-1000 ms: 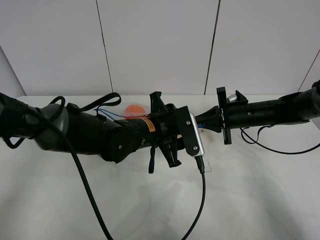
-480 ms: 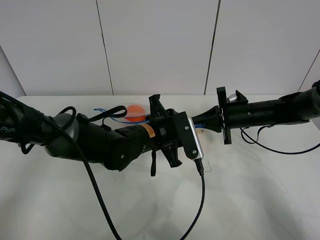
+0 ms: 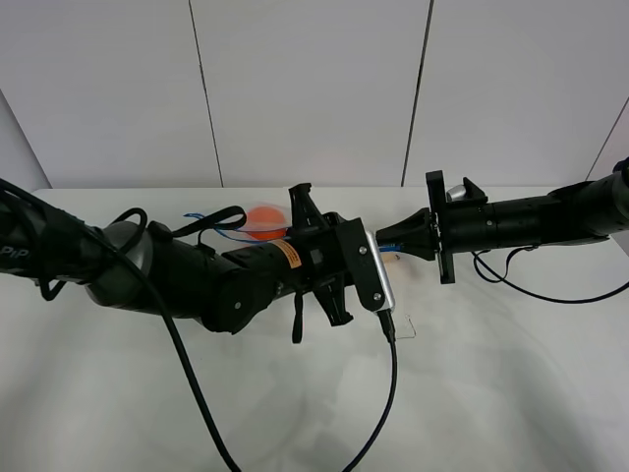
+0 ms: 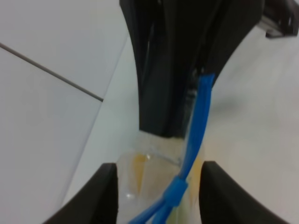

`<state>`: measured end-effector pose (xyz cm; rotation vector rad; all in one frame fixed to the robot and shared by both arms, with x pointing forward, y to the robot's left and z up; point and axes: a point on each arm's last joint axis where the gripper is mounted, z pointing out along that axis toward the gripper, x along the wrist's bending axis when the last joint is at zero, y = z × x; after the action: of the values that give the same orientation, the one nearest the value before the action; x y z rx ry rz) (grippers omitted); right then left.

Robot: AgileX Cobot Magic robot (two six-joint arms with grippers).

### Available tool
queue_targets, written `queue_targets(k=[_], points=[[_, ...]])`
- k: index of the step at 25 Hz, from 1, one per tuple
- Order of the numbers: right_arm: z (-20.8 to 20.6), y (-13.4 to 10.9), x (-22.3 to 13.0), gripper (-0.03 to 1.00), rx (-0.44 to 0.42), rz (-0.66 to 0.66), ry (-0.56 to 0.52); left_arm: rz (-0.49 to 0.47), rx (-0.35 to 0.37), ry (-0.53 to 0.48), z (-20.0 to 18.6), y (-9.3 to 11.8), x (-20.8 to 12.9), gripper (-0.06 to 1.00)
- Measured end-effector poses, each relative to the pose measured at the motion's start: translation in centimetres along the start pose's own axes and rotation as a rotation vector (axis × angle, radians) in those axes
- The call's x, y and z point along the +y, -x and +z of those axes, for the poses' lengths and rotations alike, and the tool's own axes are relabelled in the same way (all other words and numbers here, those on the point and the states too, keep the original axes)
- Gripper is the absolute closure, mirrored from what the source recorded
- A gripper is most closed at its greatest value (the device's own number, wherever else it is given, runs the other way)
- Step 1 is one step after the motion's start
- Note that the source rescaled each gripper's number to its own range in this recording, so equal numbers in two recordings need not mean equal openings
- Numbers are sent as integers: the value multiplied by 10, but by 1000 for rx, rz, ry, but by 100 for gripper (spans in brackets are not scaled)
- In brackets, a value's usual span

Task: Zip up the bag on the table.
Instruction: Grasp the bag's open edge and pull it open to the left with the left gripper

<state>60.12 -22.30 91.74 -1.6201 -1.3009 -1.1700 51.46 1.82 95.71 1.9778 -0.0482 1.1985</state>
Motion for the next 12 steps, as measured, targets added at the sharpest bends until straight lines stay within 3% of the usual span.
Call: queue_targets(k=[6, 12], points=[[0, 0, 0, 97, 0, 0, 1, 21, 4, -5, 0, -2, -2, 45], [0, 0, 0, 97, 5, 3, 5, 33, -2, -1, 0, -1, -1, 65]])
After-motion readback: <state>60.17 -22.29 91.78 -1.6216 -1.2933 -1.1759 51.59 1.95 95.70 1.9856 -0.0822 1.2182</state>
